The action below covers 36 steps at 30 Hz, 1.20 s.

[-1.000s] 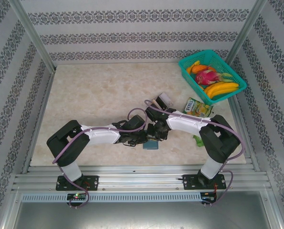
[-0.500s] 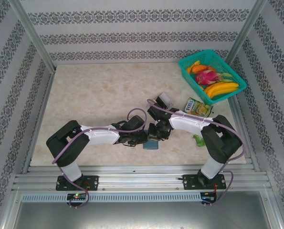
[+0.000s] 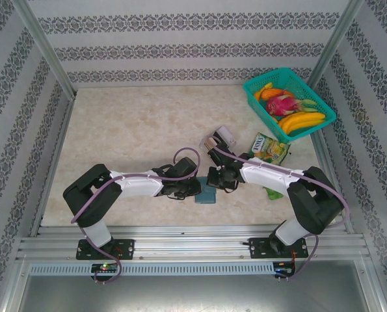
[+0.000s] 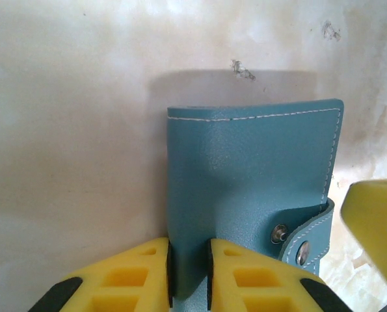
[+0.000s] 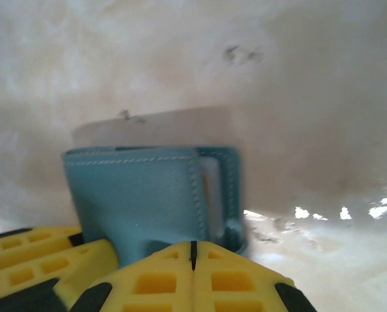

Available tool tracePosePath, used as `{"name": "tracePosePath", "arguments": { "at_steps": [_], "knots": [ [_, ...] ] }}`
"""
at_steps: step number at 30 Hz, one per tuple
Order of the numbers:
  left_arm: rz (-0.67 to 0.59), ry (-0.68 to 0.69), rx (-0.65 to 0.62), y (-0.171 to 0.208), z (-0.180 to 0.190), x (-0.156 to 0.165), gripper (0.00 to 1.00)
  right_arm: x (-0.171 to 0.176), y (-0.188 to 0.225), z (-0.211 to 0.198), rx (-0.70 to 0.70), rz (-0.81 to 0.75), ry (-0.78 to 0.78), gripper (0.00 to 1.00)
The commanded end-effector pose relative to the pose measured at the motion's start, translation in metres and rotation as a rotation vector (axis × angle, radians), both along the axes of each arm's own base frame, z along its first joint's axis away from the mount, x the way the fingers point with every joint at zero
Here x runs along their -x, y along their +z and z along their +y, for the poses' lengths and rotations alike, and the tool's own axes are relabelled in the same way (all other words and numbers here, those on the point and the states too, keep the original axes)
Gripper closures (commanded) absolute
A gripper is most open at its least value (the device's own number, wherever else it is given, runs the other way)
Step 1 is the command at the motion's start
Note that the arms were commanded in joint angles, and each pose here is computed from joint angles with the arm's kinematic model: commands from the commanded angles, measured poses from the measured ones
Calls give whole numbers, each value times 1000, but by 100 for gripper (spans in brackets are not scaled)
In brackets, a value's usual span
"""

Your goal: Put the credit cards into the card holder

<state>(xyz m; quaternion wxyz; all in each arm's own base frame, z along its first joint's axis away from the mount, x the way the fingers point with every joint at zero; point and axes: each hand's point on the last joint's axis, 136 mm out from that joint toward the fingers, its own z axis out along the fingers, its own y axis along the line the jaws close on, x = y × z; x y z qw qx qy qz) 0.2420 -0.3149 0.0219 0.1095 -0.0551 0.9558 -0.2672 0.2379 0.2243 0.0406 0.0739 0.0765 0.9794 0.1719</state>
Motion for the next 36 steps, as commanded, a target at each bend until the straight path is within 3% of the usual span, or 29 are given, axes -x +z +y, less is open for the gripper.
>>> {"name": "tracePosePath", "arguments": {
  "at_steps": [1,6,17,36],
  "knots": [
    [63,-59,-48,-23,-1,23,78,4,-1,4,-1,-5,25,95],
    [69,-72,-53,-23,-2,24,78,10,-2,-5,59,-10,27,96],
    [70,-75,-59,-24,-1,24,78,17,-3,11,-35,26,55,97],
    [73,-79,-56,-24,-2,25,78,9,-12,11,3,28,53,97]
  ]
}}
